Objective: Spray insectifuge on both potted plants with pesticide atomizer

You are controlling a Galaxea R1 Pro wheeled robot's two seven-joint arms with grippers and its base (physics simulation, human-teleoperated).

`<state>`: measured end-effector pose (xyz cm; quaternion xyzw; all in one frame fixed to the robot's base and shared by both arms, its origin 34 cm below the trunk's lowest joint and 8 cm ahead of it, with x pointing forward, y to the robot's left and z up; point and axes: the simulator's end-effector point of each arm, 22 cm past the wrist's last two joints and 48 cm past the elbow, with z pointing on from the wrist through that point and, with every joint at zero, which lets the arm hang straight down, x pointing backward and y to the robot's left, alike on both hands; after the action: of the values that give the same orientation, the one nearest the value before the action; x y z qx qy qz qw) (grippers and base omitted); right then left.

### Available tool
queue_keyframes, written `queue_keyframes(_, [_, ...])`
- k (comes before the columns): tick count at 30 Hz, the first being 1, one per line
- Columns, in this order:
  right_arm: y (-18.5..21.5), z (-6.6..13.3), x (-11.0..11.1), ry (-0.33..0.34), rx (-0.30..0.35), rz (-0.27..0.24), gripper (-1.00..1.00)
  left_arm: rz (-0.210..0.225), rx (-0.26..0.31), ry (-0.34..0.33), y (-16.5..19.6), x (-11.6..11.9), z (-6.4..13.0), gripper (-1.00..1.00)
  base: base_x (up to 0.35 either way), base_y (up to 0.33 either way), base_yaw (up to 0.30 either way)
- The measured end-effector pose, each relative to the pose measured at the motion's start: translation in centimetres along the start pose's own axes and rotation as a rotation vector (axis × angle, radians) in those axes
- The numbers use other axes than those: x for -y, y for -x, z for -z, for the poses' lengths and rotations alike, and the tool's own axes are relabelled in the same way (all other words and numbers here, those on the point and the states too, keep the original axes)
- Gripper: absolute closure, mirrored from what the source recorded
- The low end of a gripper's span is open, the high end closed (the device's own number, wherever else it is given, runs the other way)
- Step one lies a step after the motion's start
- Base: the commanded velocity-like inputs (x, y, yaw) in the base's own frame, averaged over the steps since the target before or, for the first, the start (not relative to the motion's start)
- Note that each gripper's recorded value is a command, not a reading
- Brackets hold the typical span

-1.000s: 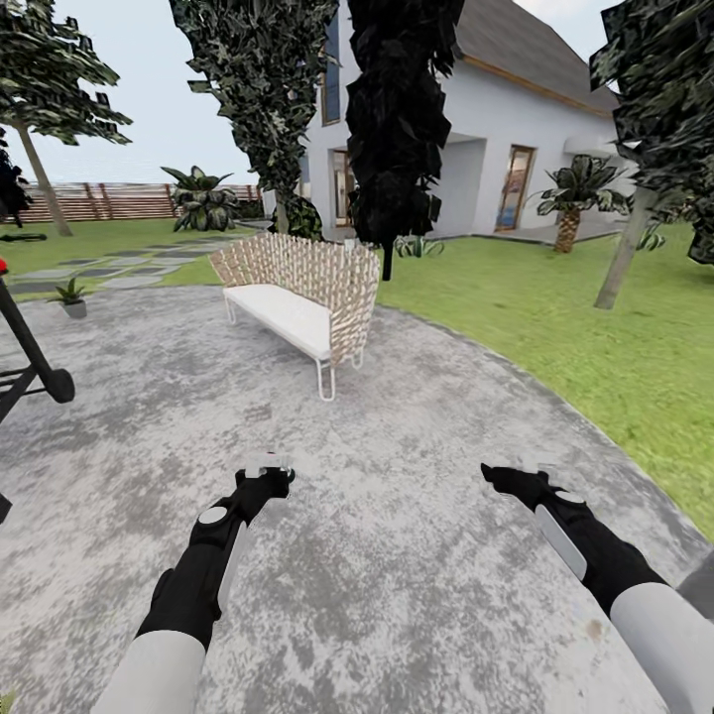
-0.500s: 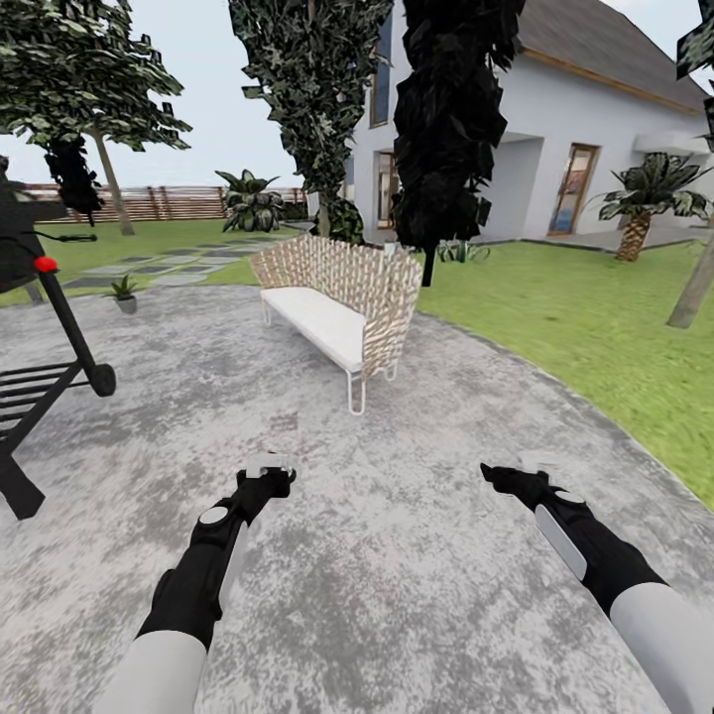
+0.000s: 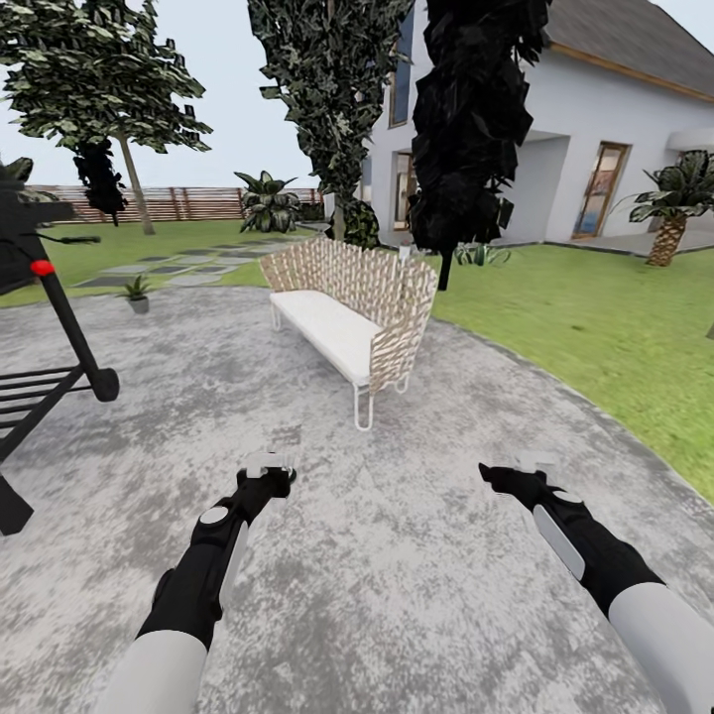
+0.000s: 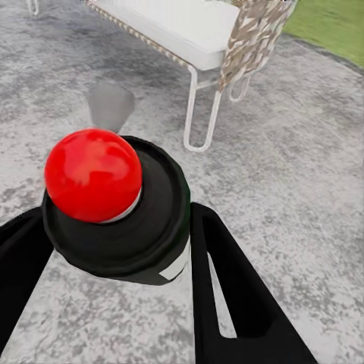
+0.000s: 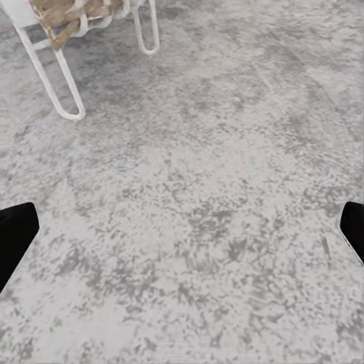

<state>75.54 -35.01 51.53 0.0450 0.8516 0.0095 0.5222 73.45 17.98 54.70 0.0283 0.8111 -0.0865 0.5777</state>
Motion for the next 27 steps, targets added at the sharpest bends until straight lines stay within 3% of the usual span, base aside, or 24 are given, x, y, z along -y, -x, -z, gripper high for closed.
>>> queue_keyframes(11, [-0.2, -0.1, -0.5, 0.005, -0.003, 0.006, -1.0, 0.0, -0.001, 0.0, 0.0, 0.0, 0.0, 1.0, 0.25, -0.001, 0.071])
queue_keyframes(13, [-1.5, -0.2, -3.8, 0.058, -0.024, 0.046, -1.0, 0.0, -0.001, 0.0, -0.1, 0.0, 0.0, 1.0, 0.027, 0.0, 0.022])
queue_keyframes(14, [-2.7, -0.1, -7.1, 0.108, -0.043, 0.089, -1.0, 0.0, -0.001, 0.0, -0.1, 0.0, 0.0, 1.0, 0.012, 0.0, 0.01])
queue_keyframes(16, [-4.3, 0.2, -11.0, 0.17, -0.065, 0.146, -1.0, 0.0, -0.001, 0.0, -0.1, 0.0, 0.0, 1.0, 0.005, 0.0, 0.004])
queue_keyframes(17, [-5.8, 0.6, -14.3, 0.223, -0.087, 0.184, -1.0, 0.0, -0.001, 0.0, -0.1, 0.0, 0.0, 1.0, 0.002, 0.0, 0.002])
queue_keyframes(20, [-9.0, 2.0, -20.6, 0.313, -0.179, 0.224, -1.0, 0.0, -0.001, 0.0, -0.1, 0.0, 0.0, 1.0, 0.0, 0.0, 0.0])
queue_keyframes(23, [-10.7, 2.9, -23.2, 0.348, -0.246, 0.247, -1.0, 0.0, -0.001, 0.0, -0.1, 0.0, 0.0, 1.0, 0.0, 0.0, 0.0])
queue_keyframes(27, [-11.0, 3.2, -23.8, 0.356, -0.257, 0.255, -1.0, 0.0, -0.001, 0.001, -0.1, 0.0, 0.0, 1.0, 0.04, 0.005, 0.0])
